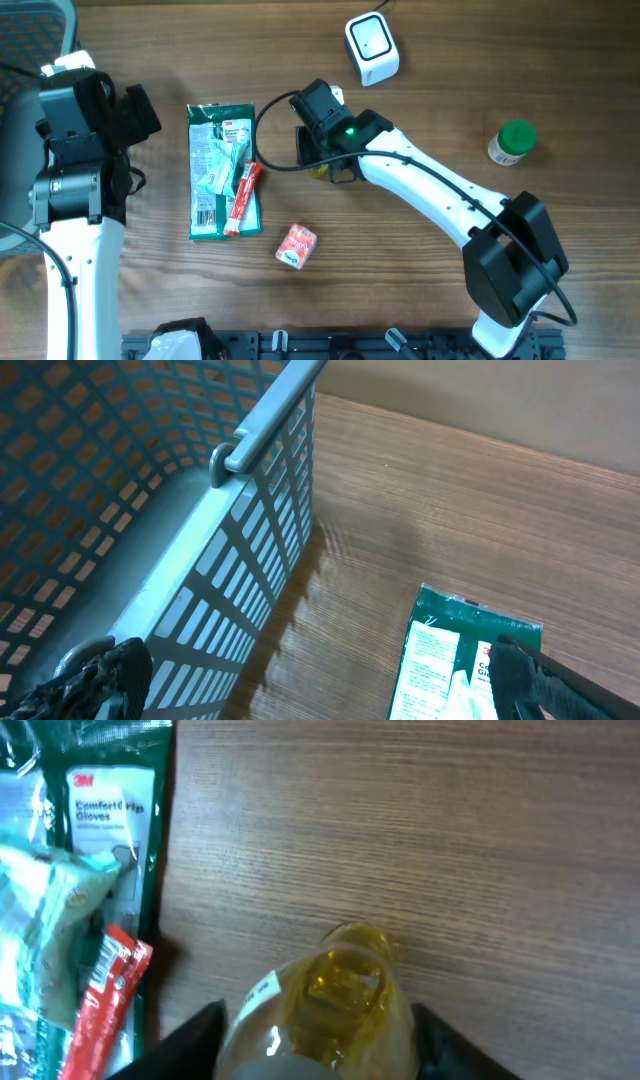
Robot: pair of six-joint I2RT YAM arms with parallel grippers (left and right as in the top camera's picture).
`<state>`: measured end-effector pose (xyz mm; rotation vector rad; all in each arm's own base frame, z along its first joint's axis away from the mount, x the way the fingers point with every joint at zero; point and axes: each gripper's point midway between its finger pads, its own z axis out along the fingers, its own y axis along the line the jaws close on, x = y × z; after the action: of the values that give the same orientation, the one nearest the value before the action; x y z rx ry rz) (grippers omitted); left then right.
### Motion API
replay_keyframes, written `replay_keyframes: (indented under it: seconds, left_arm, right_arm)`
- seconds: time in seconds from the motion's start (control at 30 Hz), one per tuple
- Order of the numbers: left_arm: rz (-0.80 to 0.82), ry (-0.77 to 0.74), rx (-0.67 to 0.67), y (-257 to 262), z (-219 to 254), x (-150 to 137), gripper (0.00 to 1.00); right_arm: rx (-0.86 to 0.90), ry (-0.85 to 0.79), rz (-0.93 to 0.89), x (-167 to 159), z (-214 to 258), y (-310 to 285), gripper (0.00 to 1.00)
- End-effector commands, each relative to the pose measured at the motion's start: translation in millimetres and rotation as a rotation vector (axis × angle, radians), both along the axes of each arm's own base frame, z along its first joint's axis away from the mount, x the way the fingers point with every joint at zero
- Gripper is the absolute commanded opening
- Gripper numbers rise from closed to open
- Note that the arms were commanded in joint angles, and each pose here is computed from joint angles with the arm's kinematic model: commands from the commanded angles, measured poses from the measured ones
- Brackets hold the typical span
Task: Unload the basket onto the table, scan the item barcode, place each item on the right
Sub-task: 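Swing the right gripper to the yellow Vim bottle and grasp it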
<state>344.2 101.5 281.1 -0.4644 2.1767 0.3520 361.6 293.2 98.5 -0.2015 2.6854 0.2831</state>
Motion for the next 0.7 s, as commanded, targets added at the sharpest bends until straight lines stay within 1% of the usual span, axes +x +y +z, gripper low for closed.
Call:
replay_keyframes:
  seconds: [0.0, 0.1, 0.2, 0.23, 0.37, 0.43, 0.5, 0.57, 0.6, 0.67]
  left_arm:
    - [0.001, -0.005, -0.001, 1.3, 1.8, 0.6, 1.00]
    - [0.001, -0.005, -0.001, 1.3, 1.8, 0.6, 1.00]
    - [0.001, -0.005, -0.001, 1.4, 1.8, 0.6, 1.00]
    - [0.001, -0.005, -0.001, 1.3, 1.8, 0.6, 1.00]
    - [0.001, -0.005, -0.001, 1.3, 1.8, 0.6, 1.00]
    - [0.001, -0.005, -0.001, 1.3, 1.8, 0.6, 1.00]
    - [0.001, -0.005, -0.001, 1.3, 1.8, 0.6, 1.00]
    - [0.001, -0.005, -0.001, 1.3, 1.8, 0.6, 1.00]
    - [0.001, -0.005, -0.001, 1.3, 1.8, 0.6, 1.00]
    - [0.001, -0.005, -0.001, 1.3, 1.8, 0.6, 1.00]
  right_arm:
    - [-0.048, -0.007, 0.037, 1.0, -7.4, -5.1, 0.52]
    - [-0.057, -0.016, 0.062, 1.2, -6.1, -4.7, 0.52]
    - [-0.108, -0.042, 0.159, 1.1, -4.4, -7.0, 0.57]
    - [-0.123, -0.047, 0.166, 1.9, -3.6, -10.0, 0.59]
    - [-0.143, -0.051, 0.136, 7.7, -2.1, -21.8, 0.62]
    - [-0.094, -0.033, 0.129, 5.8, -1.7, -15.1, 0.63]
    - [-0.046, -0.024, 0.132, 4.6, -0.2, -6.7, 0.58]
    - [-0.056, -0.029, 0.148, 4.7, -0.3, -7.2, 0.48]
    - [-0.069, -0.029, 0.170, 3.6, -1.0, -8.2, 0.46]
    - [-0.125, -0.033, 0.215, 1.7, -3.5, -14.8, 0.46]
